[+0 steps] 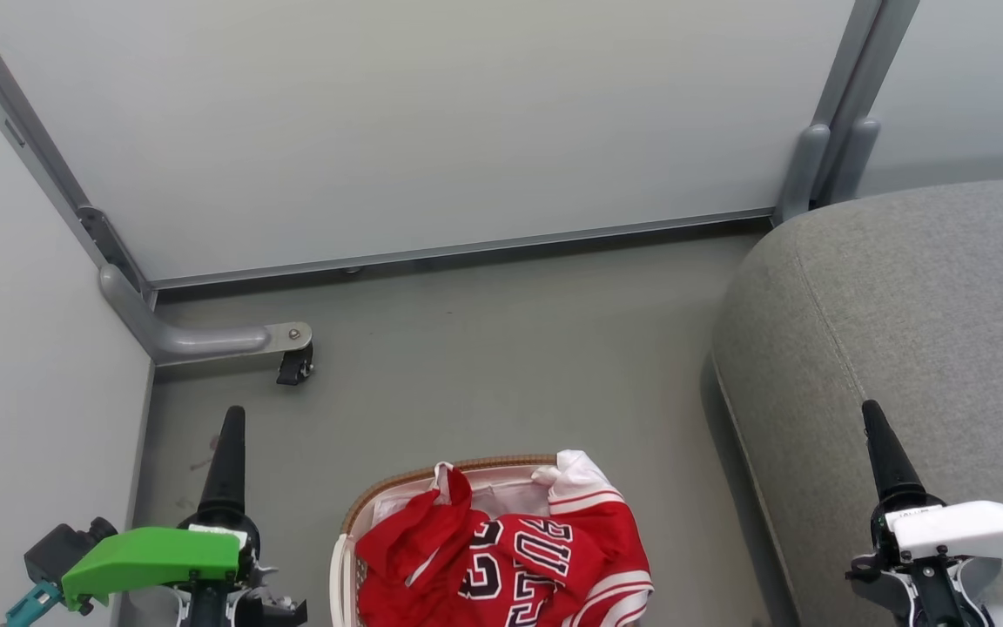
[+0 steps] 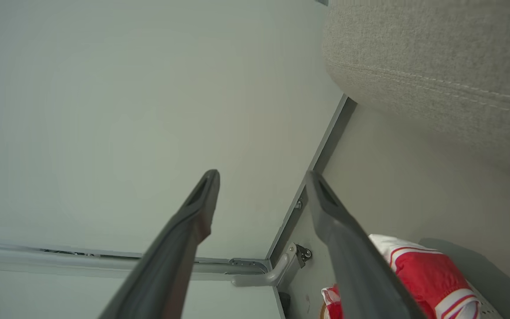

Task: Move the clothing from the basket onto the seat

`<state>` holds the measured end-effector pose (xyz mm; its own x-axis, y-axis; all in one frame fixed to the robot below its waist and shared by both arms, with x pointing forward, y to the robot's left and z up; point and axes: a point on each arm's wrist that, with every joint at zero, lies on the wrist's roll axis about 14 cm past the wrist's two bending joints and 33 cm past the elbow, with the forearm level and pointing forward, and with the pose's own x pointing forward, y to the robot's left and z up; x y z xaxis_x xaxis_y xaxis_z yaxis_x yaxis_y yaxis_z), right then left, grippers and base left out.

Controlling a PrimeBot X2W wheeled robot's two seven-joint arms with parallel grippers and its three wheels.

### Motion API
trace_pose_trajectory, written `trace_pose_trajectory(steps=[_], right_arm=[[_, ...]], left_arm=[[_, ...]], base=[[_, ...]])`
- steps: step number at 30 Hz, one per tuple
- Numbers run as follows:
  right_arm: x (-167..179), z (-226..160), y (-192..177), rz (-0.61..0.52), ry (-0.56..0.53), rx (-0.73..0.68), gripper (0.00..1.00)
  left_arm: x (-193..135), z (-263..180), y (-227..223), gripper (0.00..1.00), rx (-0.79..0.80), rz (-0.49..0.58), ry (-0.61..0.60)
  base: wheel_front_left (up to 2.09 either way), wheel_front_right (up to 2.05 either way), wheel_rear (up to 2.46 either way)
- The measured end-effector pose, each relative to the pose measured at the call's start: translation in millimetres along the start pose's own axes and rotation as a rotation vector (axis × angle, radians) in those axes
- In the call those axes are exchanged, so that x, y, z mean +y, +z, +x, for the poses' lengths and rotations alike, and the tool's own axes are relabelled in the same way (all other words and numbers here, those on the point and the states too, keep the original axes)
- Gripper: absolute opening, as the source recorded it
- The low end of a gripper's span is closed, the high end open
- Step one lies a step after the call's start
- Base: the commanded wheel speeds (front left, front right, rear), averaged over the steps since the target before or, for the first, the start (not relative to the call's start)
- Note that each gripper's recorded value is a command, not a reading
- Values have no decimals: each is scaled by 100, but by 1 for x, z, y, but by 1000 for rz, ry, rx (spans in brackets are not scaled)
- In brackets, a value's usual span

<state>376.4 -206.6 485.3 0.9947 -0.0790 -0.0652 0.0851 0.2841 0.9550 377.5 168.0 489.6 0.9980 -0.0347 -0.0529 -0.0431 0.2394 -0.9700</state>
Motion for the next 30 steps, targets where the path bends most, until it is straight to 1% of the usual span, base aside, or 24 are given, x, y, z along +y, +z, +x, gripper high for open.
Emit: trace_pose_trajectory(steps=[5,15,30], right_arm=[[12,2,1,-142,40,-4,100],[23,2,-4,-357,80,-4,100],[21,-2,-9,-585,96,-2,100]], left_arm=[[-5,1,0,100,-7,94,-15],[-8,1,-1,100,-12,309,-29],[-10,-2,-7,100,-6,535,-46]], base=[[0,0,0],[0,0,0],[0,0,0]])
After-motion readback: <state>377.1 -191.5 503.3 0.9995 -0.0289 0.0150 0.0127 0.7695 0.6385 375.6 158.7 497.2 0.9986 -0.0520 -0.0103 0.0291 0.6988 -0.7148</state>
